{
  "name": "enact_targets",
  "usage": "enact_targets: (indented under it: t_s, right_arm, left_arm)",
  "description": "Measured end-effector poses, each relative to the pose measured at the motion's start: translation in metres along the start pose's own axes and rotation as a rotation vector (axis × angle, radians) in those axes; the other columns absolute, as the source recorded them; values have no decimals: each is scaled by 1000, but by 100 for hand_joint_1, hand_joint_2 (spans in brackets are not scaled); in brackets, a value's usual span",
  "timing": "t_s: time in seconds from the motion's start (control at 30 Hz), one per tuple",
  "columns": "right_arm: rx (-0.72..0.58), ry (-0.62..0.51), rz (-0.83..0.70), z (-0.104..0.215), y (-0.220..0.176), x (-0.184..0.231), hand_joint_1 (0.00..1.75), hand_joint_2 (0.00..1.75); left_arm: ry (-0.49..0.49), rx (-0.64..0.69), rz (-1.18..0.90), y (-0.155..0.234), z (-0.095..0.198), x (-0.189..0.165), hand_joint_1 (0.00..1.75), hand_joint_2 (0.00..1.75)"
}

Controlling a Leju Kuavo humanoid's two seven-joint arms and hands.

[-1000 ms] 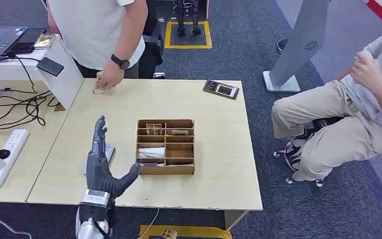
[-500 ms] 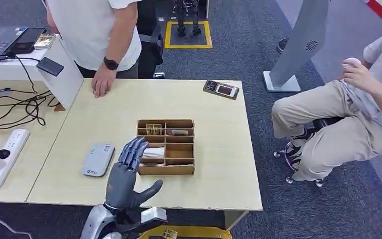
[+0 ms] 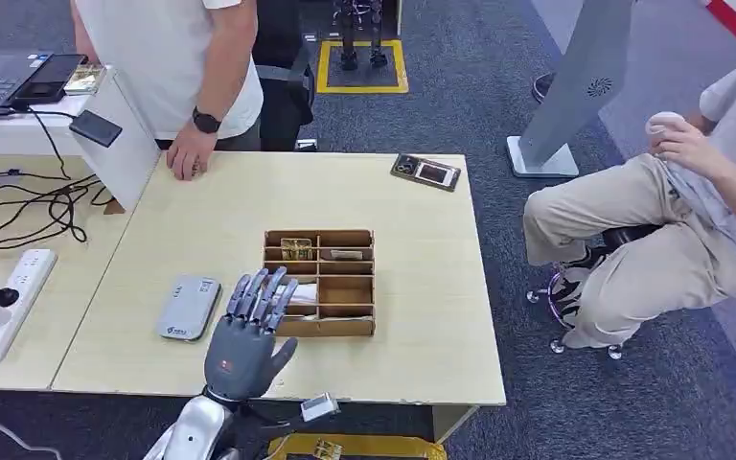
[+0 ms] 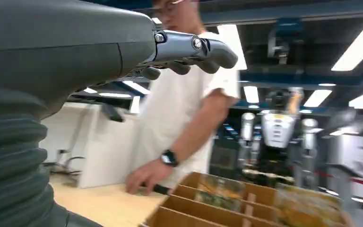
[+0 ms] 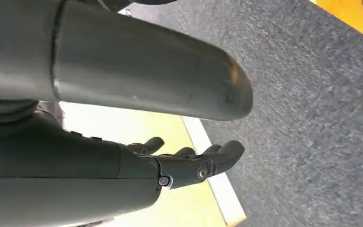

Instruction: Pass the card to the sensor for recognition and then transmit it.

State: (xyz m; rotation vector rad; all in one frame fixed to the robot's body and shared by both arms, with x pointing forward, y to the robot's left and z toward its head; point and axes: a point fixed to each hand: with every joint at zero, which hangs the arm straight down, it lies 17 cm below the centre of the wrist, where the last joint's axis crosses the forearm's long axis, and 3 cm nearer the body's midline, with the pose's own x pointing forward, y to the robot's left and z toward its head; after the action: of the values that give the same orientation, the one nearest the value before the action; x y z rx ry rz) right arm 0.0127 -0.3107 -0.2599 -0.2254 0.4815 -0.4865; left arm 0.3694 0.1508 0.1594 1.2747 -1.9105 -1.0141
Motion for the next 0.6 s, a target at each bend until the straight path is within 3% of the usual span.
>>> enact_targets:
  t_s: [0.33,0.6]
  right_arm:
    - [13,28,-4,-1,2,-6,0,0]
    - [15,39,-5,-1,2,-9,0,0]
  left_arm:
    - [153,43,-43,11,-16,-43,0,175]
    - [178,53,-51,14,-19,-51,0,175]
